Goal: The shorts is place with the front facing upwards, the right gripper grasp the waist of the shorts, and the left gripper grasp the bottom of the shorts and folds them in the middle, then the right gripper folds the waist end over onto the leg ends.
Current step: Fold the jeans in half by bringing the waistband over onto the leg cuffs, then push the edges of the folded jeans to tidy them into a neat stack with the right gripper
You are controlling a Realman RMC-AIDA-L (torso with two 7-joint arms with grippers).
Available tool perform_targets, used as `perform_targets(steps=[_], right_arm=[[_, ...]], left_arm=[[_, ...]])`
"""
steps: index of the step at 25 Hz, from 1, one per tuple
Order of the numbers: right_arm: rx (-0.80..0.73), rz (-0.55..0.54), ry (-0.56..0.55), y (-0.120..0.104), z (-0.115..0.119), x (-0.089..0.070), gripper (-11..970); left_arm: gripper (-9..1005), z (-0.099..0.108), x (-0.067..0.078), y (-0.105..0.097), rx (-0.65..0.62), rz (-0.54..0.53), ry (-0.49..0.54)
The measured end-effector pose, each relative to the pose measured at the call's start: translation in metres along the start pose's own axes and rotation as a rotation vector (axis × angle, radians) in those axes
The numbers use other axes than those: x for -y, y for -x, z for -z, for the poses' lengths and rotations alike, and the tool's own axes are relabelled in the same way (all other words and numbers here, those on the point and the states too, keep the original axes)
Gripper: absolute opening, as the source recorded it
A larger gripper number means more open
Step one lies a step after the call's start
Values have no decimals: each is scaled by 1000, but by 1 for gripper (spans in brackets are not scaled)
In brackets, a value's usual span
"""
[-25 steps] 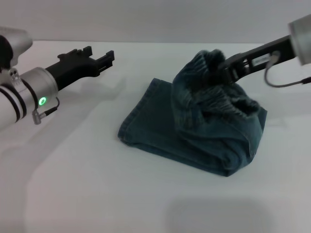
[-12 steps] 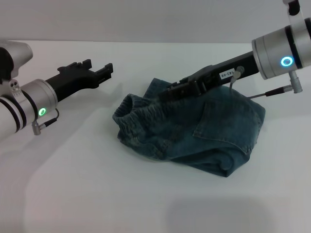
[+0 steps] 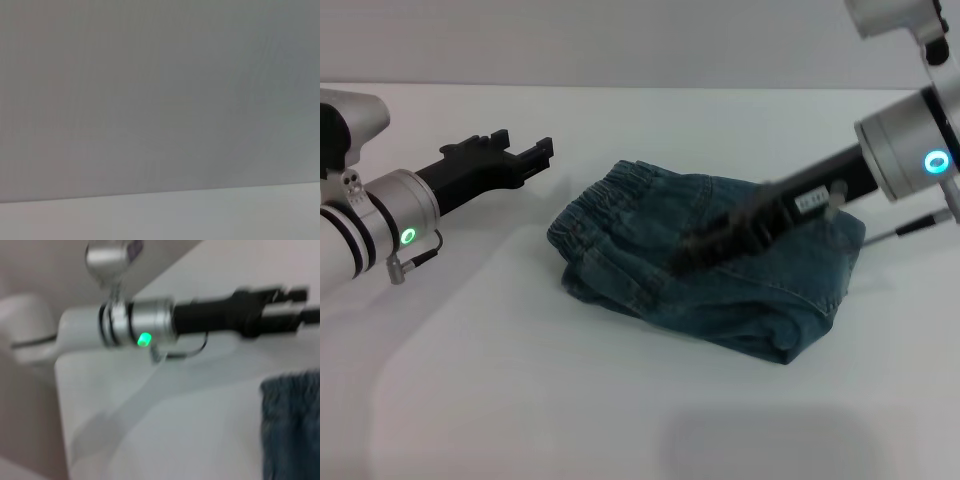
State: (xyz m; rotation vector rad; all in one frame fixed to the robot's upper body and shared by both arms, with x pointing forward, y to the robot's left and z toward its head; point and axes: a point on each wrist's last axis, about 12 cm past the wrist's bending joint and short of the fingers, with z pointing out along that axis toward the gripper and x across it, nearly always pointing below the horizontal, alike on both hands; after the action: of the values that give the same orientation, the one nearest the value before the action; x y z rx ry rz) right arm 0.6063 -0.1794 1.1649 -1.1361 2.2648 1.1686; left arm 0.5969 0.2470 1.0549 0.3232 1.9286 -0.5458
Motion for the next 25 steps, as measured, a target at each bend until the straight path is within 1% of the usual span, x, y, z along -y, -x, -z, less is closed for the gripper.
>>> perform_targets(steps=[3,6,9,12,16,20,25], right_arm=[[-78,6,48,-11,-4,-6,499],[-197,20,105,-25,-9,-15,499],[-291,16,119,-39,-13,-18,499],[-361,-10,96,-52,-14,-15,499],[-390,-40,51,-63,-11,-9,499],[-371,-62,-23,-66,-7,0,499],[-324,-62,-98,-62,-4,10,499]], left_arm=[[691,0,0,0,-1,1,0],[691,-1,0,1,-1,-1,0],[691,-1,-1,1,-2,-1,3],[691,-1,-1,2,0,-8,5],[691,-2,-1,3,4,-9,5],[691,-3,-1,4,7,-10,4],[691,-6,1,4,0,-9,-2]])
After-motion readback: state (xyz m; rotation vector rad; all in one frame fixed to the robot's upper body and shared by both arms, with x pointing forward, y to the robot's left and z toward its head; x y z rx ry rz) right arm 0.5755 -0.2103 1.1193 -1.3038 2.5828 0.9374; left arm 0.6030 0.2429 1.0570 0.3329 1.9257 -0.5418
